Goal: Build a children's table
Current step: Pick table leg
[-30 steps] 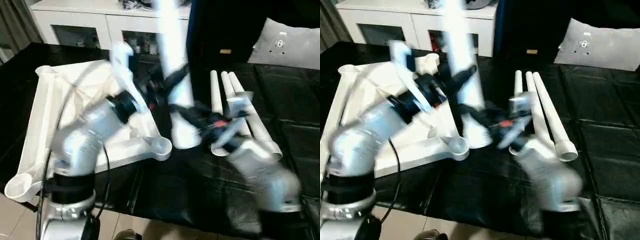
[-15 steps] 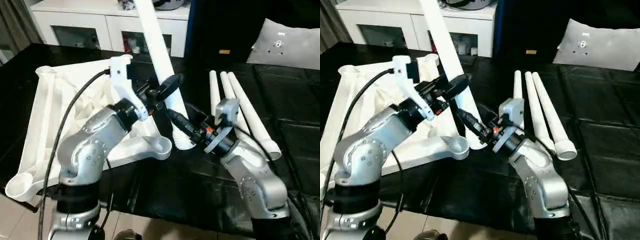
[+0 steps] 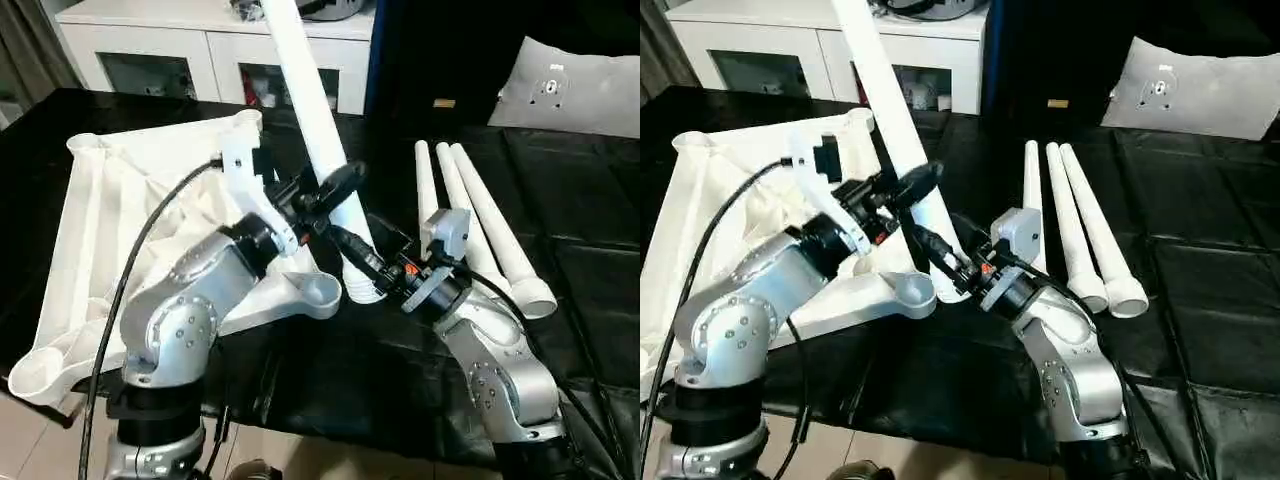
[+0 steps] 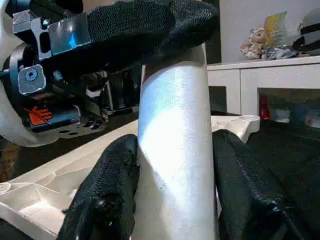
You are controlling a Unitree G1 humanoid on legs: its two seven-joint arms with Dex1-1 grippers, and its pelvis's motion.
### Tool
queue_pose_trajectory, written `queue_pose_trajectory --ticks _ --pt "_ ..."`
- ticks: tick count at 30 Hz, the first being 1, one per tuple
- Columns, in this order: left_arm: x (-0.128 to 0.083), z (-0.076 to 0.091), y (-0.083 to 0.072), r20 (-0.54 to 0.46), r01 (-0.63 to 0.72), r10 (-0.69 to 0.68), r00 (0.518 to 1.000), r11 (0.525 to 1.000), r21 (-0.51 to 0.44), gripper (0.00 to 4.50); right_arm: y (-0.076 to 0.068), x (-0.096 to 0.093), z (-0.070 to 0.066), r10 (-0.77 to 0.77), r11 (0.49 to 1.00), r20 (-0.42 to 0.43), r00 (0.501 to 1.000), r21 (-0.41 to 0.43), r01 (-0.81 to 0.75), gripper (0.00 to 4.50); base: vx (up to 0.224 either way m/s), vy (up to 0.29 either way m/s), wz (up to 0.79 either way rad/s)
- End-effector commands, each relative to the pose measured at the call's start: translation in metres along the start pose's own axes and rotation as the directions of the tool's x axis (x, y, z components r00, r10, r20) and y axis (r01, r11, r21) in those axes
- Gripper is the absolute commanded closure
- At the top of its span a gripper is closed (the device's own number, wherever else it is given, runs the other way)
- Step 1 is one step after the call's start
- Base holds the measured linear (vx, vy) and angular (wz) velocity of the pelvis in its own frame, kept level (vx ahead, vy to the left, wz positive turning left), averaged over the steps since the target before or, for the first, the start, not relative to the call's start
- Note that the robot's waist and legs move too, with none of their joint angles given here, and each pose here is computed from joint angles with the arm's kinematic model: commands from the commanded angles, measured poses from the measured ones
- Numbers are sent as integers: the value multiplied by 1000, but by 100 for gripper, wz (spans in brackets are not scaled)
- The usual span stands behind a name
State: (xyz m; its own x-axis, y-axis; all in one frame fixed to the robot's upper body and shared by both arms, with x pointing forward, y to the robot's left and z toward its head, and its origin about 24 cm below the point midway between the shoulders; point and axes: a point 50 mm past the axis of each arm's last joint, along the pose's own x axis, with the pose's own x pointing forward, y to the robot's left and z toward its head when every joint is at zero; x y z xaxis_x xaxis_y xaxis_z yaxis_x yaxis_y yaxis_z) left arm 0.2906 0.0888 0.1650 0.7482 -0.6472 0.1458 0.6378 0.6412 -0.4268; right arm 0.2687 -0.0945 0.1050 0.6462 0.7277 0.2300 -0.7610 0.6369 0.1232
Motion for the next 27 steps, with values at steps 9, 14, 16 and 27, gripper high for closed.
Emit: queue_pose_trajectory --ticks 9,14,16,27 --pt "-7 -9 1 -77 171 -153 985 923 345 203 6 -1 -3 59 998 33 998 4 -59 264 0 0 0" --pt "-8 -14 4 -111 193 -164 980 916 351 226 6 -2 -6 64 998 28 998 3 -64 265 0 0 0" --pt "-8 -15 7 -107 186 -157 982 915 358 230 6 -2 -6 65 998 27 997 2 -65 266 0 0 0" --pt "-8 -15 14 -85 156 -136 987 935 319 258 6 -4 -9 71 997 17 997 -5 -70 266 0 0 0"
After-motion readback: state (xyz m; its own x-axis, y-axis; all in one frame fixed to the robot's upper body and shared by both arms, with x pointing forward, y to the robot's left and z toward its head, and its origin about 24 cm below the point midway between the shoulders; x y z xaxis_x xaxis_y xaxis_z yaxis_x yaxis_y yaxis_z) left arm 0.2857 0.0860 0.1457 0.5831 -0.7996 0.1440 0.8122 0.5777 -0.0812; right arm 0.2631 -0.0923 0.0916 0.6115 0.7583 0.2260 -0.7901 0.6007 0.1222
